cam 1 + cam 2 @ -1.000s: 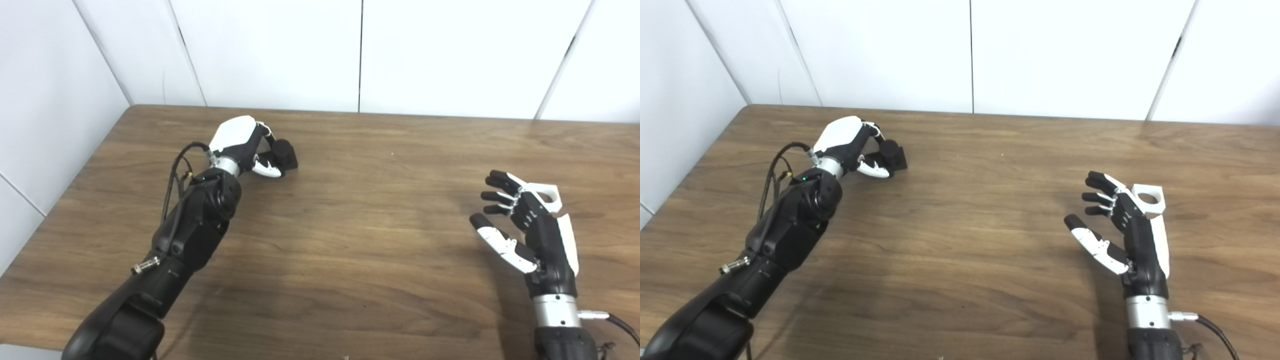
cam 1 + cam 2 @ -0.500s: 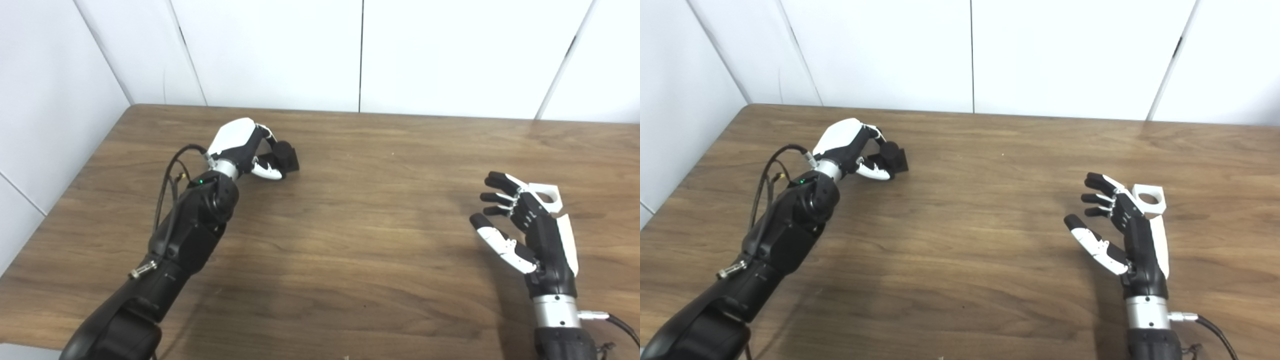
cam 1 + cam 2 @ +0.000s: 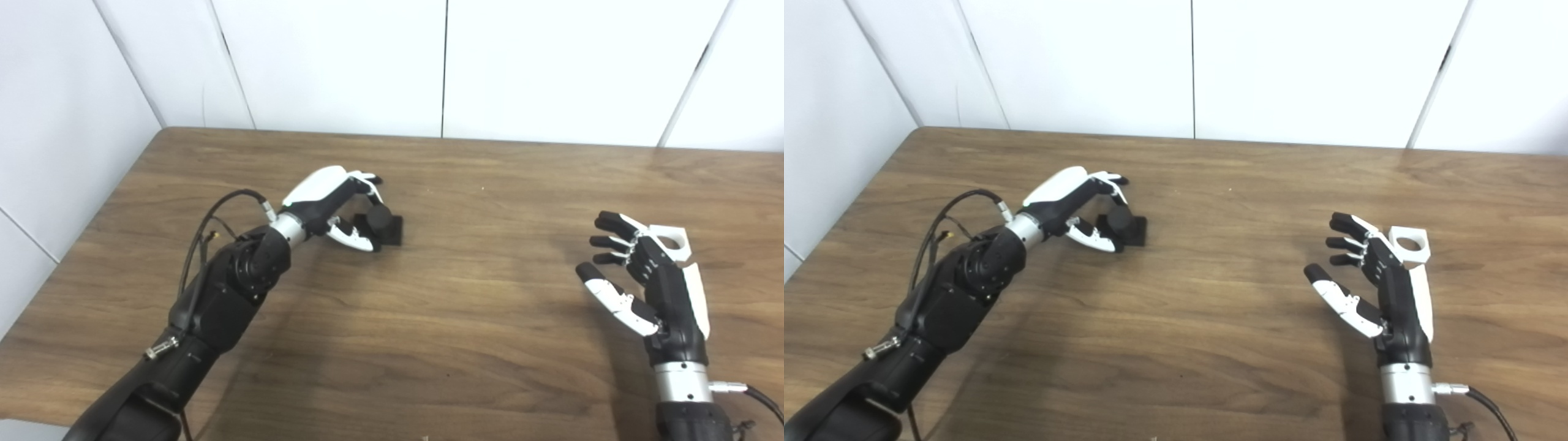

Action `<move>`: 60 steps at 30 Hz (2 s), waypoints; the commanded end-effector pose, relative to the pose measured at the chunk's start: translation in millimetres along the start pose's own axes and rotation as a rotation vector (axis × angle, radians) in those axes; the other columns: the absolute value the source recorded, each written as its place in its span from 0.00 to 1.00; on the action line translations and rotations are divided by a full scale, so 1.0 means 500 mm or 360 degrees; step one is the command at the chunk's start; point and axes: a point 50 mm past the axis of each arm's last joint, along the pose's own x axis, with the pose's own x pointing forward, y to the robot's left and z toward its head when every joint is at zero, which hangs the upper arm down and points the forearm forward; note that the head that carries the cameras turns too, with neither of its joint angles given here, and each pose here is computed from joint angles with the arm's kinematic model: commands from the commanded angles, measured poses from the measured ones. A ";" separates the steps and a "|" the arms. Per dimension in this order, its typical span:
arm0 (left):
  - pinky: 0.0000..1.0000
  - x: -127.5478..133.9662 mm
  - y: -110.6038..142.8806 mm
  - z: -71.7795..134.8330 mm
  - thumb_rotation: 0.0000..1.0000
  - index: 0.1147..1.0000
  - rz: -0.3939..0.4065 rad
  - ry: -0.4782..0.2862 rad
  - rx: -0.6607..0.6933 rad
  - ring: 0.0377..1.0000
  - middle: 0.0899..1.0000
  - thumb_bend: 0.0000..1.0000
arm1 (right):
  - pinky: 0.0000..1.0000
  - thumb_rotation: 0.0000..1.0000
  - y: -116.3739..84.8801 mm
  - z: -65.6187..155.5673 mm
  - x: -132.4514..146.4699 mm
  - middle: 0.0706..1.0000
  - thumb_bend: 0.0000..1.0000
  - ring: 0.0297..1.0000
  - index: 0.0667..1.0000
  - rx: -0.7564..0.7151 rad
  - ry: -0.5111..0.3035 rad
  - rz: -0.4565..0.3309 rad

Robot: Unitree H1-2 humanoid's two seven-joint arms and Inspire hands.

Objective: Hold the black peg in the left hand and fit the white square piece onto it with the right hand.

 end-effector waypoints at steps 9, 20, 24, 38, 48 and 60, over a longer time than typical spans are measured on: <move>0.87 0.004 0.012 0.058 0.07 0.42 -0.0163 -0.0351 -0.0130 0.96 0.89 0.52 | 0.62 0.43 -0.004 -0.020 -0.029 0.77 0.55 0.70 0.77 -0.0001 0.0028 -0.0013; 0.86 0.005 -0.035 0.125 0.07 0.43 -0.0284 -0.0533 -0.0155 0.99 0.88 0.52 | 0.61 0.46 -0.006 -0.016 -0.031 0.78 0.55 0.70 0.76 -0.0024 0.0029 -0.0022; 0.86 0.004 -0.064 0.148 0.07 0.43 -0.0319 -0.0595 -0.0159 0.98 0.88 0.52 | 0.61 0.45 -0.008 -0.016 -0.030 0.78 0.55 0.70 0.77 -0.0023 0.0032 -0.0023; 0.91 0.006 -0.159 0.185 0.07 0.43 -0.0456 -0.0691 -0.0133 0.98 0.89 0.52 | 0.62 0.47 -0.013 -0.009 -0.028 0.77 0.55 0.70 0.77 -0.0053 0.0046 -0.0037; 0.91 -0.006 -0.148 0.170 0.07 0.43 -0.0430 -0.0699 -0.0101 0.97 0.89 0.52 | 0.62 0.48 -0.015 -0.005 -0.024 0.77 0.56 0.69 0.77 -0.0055 0.0046 -0.0052; 0.89 -0.047 -0.139 0.131 0.07 0.43 -0.0438 -0.0667 -0.0109 0.95 0.87 0.52 | 0.61 0.45 0.023 0.012 -0.011 0.76 0.56 0.70 0.76 -0.0022 0.0043 -0.0075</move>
